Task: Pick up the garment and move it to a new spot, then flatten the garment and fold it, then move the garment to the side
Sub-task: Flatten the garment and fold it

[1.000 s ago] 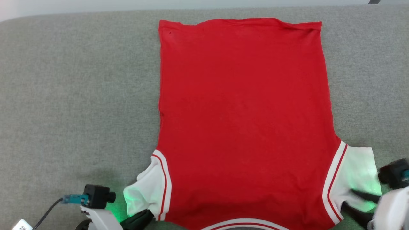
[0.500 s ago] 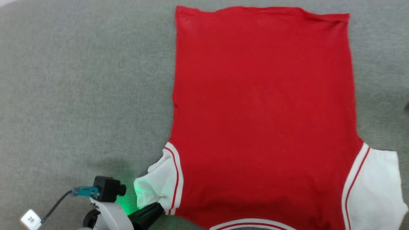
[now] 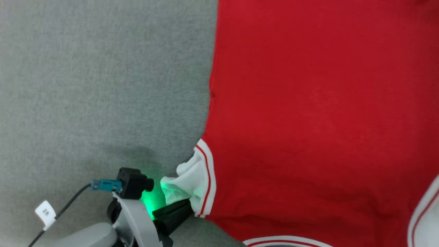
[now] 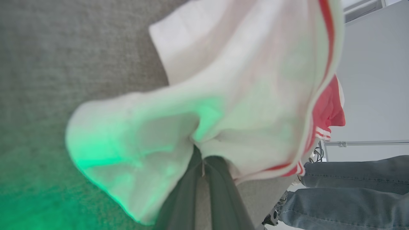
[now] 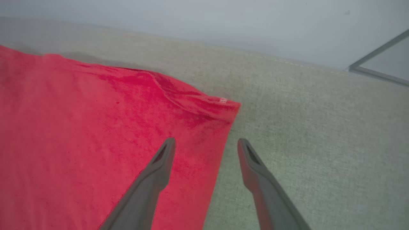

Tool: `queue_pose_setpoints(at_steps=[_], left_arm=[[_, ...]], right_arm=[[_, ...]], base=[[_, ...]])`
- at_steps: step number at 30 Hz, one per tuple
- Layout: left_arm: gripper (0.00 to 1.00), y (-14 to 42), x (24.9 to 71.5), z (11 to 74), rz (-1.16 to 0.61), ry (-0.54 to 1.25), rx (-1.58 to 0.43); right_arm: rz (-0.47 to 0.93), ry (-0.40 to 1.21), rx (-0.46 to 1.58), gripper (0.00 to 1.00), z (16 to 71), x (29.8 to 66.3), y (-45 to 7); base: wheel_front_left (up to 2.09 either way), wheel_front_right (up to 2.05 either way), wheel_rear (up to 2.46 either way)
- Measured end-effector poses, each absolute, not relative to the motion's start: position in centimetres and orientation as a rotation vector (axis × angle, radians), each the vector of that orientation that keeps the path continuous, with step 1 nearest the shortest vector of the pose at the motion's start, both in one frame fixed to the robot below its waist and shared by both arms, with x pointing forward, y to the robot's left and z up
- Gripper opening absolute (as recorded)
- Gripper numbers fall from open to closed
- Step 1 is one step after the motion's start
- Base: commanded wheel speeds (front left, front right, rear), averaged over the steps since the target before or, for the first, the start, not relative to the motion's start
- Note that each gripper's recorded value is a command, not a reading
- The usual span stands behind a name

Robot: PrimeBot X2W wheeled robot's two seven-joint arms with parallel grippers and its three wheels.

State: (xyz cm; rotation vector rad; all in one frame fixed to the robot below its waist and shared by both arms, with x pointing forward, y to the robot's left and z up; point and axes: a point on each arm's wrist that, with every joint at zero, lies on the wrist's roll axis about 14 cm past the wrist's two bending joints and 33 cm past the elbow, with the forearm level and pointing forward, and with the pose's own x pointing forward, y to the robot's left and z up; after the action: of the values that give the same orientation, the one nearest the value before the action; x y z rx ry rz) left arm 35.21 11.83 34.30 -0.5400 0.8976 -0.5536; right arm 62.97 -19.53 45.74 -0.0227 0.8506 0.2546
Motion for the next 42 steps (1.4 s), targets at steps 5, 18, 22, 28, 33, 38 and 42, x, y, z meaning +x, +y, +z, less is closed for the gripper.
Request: queue_pose_setpoints(at_steps=[5,18,22,28,33,38,42], left_arm=[[0.00,11.9,35.5,33.8,-0.543,0.898,-0.566],[0.00,12.1,36.0,32.6,-0.519,0.899,-0.596],[0.00,12.1,36.2,33.1,-0.519,0.869,-0.593],[0.00,12.5,36.2,34.0,-0.495,0.816,-0.585],[0.00,12.8,36.2,35.2,-0.482,0.771,-0.573],[0.00,12.9,35.8,36.1,-0.468,0.749,-0.550],[0.00,13.0,35.7,37.0,-0.464,0.728,-0.533]], right_arm=[[0.203,0.968,-0.067,1.00,41.5,64.7,-19.6],[0.170,1.026,-0.053,0.00,36.4,66.3,-19.4],[0.176,1.000,-0.049,0.00,37.1,66.1,-19.2],[0.225,0.979,-0.085,0.00,38.3,63.4,-19.2],[0.235,0.979,-0.110,0.00,40.1,59.7,-21.8],[0.266,1.026,-0.119,0.00,41.1,54.2,-24.0],[0.314,1.082,-0.097,0.00,41.4,48.8,-24.6]], base=[[0.00,0.00,0.00],[0.00,0.00,0.00],[0.00,0.00,0.00],[0.00,0.00,0.00],[0.00,0.00,0.00],[0.00,0.00,0.00],[0.00,0.00,0.00]])
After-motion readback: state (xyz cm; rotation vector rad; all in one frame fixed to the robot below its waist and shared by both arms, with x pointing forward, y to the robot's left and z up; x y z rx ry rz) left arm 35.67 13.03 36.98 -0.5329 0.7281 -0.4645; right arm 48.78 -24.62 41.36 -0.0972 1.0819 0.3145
